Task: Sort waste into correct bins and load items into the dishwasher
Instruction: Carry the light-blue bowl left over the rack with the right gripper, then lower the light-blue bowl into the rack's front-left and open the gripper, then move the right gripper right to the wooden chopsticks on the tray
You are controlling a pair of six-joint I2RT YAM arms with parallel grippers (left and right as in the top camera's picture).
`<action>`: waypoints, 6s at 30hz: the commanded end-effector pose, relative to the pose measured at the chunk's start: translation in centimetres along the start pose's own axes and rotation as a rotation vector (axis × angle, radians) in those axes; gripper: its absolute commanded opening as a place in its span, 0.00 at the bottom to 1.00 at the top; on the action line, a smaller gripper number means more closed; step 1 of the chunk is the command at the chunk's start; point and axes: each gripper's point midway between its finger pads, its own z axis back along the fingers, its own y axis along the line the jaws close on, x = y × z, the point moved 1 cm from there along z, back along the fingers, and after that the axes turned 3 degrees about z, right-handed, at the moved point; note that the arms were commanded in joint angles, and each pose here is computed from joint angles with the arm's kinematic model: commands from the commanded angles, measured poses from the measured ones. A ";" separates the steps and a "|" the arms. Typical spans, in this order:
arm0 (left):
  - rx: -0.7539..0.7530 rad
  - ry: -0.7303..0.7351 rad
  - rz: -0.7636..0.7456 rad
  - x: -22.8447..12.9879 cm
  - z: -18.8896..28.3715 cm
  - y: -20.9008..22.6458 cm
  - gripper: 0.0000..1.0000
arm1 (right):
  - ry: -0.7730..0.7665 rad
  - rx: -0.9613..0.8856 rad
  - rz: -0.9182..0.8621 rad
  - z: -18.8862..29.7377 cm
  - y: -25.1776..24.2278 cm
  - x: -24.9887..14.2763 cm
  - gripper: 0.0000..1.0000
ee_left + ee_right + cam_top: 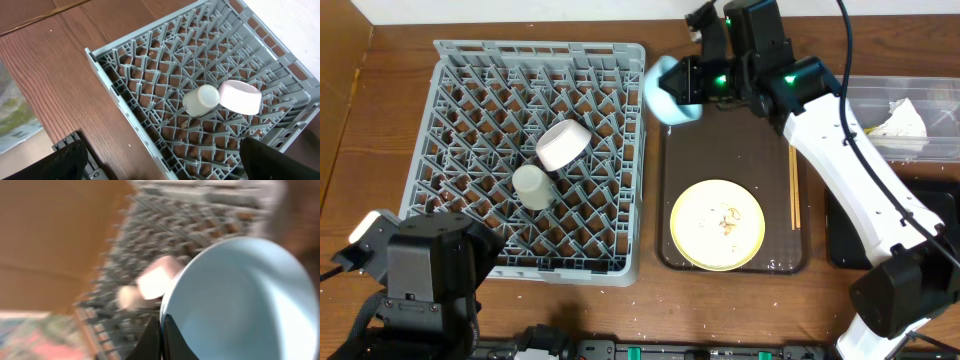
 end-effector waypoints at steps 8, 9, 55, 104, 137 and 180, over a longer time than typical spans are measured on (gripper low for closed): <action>0.007 -0.015 0.015 0.3 0.2 0.2 0.98 | 0.242 0.353 -0.104 -5.0 10.5 -6.1 0.01; 0.007 -0.015 0.015 0.3 0.2 0.2 0.98 | 0.261 0.368 -0.108 -5.8 11.3 -6.8 0.01; 0.007 -0.015 0.015 0.3 0.2 0.2 0.98 | 0.442 0.495 -0.360 -23.8 15.3 -20.6 0.01; 0.007 -0.015 0.015 0.3 0.2 0.2 0.98 | 0.385 -0.144 0.116 -19.5 8.3 -23.6 0.01; 0.007 -0.015 0.015 0.3 0.2 0.2 0.98 | 0.286 -0.148 0.340 -20.8 10.1 -23.5 0.01; 0.007 -0.015 0.015 0.3 0.2 0.2 0.98 | -0.109 -0.074 0.332 -22.6 3.8 -5.7 0.09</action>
